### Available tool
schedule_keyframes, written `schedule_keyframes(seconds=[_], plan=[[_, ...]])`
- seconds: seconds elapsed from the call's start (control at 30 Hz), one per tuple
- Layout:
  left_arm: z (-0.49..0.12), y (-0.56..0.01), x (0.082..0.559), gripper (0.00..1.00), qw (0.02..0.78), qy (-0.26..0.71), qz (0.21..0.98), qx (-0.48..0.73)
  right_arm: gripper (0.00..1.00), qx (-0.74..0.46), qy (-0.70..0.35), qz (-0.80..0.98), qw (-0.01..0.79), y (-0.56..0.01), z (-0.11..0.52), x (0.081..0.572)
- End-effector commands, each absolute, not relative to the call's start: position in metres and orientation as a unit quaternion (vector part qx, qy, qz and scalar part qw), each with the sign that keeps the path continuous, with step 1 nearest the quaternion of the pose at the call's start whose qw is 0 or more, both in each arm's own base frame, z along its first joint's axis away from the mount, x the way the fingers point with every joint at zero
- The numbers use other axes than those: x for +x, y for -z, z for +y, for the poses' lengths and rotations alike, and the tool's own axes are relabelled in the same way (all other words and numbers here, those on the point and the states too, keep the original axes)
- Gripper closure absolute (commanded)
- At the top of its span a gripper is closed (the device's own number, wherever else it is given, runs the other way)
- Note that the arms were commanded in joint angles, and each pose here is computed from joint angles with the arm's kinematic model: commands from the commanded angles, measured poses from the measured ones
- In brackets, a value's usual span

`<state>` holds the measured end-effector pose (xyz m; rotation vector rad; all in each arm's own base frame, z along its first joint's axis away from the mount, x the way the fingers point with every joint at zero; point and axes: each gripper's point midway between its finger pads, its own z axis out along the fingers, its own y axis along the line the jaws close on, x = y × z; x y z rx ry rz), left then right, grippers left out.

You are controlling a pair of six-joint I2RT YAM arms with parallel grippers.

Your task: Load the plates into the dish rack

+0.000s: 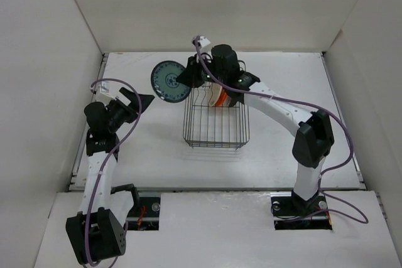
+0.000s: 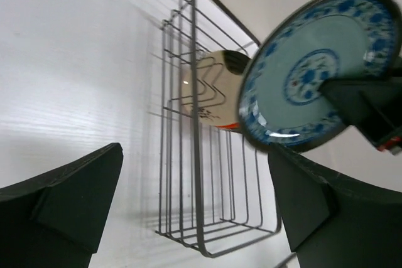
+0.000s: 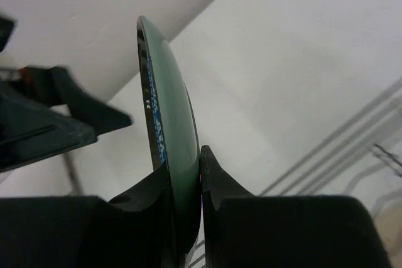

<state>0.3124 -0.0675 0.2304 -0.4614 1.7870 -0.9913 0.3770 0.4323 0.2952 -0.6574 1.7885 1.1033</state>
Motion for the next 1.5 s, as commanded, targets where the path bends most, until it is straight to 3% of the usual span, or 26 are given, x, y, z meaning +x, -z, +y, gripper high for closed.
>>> schedule_keyframes(seconds=[0.0, 0.13, 0.3, 0.7, 1.47], plan=[[-0.046, -0.235, 0.319, 0.0, 0.522, 0.349, 0.744, -0.227, 1.0, -0.154, -0.353, 0.734, 0.559, -0.356, 0.38, 0.409], [-0.032, -0.209, 0.322, 0.0, 0.499, 0.31, 0.763, -0.27, 1.0, 0.025, -0.126, 0.804, 0.58, -0.323, 0.295, 0.449], [-0.001, -0.171, 0.323, 0.0, 0.458, 0.242, 0.784, -0.342, 1.0, 0.101, 0.023, 0.831, 0.546, -0.29, 0.244, 0.449], [0.027, -0.131, 0.321, 0.0, 0.392, 0.245, 0.793, -0.398, 1.0, 0.127, 0.009, 0.844, 0.521, -0.26, 0.261, 0.459], [0.026, -0.133, 0.318, 0.0, 0.396, 0.25, 0.792, -0.391, 1.0, 0.119, -0.015, 0.857, 0.501, -0.225, 0.296, 0.477]])
